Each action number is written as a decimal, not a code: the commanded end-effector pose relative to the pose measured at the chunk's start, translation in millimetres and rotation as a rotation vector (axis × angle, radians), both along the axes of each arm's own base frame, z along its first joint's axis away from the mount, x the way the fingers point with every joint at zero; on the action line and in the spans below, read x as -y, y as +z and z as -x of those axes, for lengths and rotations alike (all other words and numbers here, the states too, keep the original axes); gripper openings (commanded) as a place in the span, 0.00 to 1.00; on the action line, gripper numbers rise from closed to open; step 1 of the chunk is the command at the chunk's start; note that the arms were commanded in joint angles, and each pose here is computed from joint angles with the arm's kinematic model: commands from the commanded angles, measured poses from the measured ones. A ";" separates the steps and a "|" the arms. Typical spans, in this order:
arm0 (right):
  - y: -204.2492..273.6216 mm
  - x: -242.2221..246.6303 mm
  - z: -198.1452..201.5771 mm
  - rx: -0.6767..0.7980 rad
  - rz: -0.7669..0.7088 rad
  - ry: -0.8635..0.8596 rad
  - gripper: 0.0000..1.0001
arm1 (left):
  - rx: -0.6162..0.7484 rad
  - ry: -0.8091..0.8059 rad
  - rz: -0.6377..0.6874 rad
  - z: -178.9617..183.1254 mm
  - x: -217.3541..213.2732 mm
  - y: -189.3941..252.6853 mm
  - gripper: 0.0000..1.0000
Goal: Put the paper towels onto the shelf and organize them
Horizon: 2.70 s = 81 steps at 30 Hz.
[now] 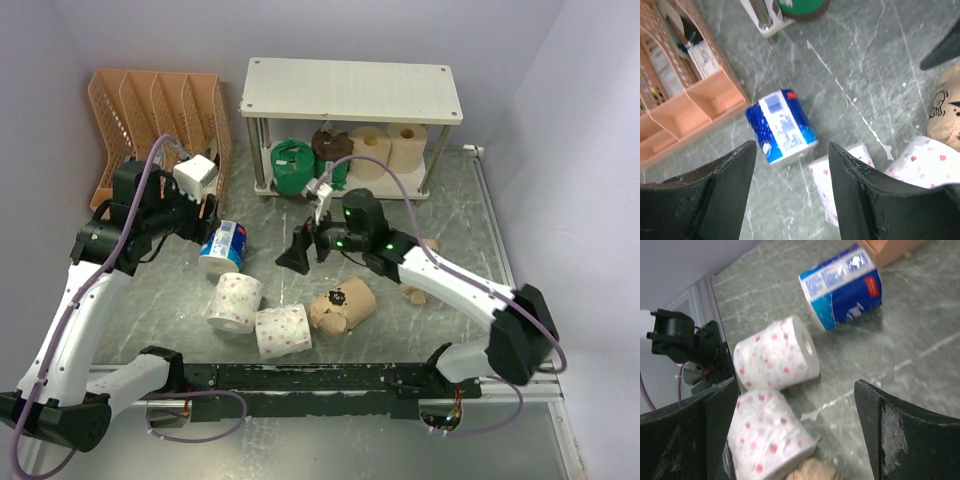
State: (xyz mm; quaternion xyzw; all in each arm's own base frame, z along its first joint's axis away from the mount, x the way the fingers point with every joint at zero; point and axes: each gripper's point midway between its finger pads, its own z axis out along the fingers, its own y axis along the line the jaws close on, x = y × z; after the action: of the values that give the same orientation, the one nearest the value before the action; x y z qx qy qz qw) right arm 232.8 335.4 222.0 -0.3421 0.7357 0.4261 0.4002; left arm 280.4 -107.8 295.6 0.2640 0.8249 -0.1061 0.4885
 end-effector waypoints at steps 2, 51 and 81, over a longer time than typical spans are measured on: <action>47.6 -56.7 -22.2 0.122 -0.184 0.183 1.00 | -0.148 0.020 0.011 20.8 -17.7 -29.8 0.69; -122.2 -180.4 -96.3 -0.143 -0.085 0.239 0.00 | -0.278 0.265 0.399 5.1 -105.2 -53.3 0.65; 279.2 110.6 -80.1 1.037 0.723 -0.776 0.00 | -0.263 0.209 0.447 7.5 -93.6 -51.9 0.64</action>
State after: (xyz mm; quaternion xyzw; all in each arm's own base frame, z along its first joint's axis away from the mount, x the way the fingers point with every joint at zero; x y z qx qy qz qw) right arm 284.6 266.3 517.4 -0.3214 0.6026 -0.0381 0.7295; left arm 271.2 -11.5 234.8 0.0366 0.8736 -0.2603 0.4095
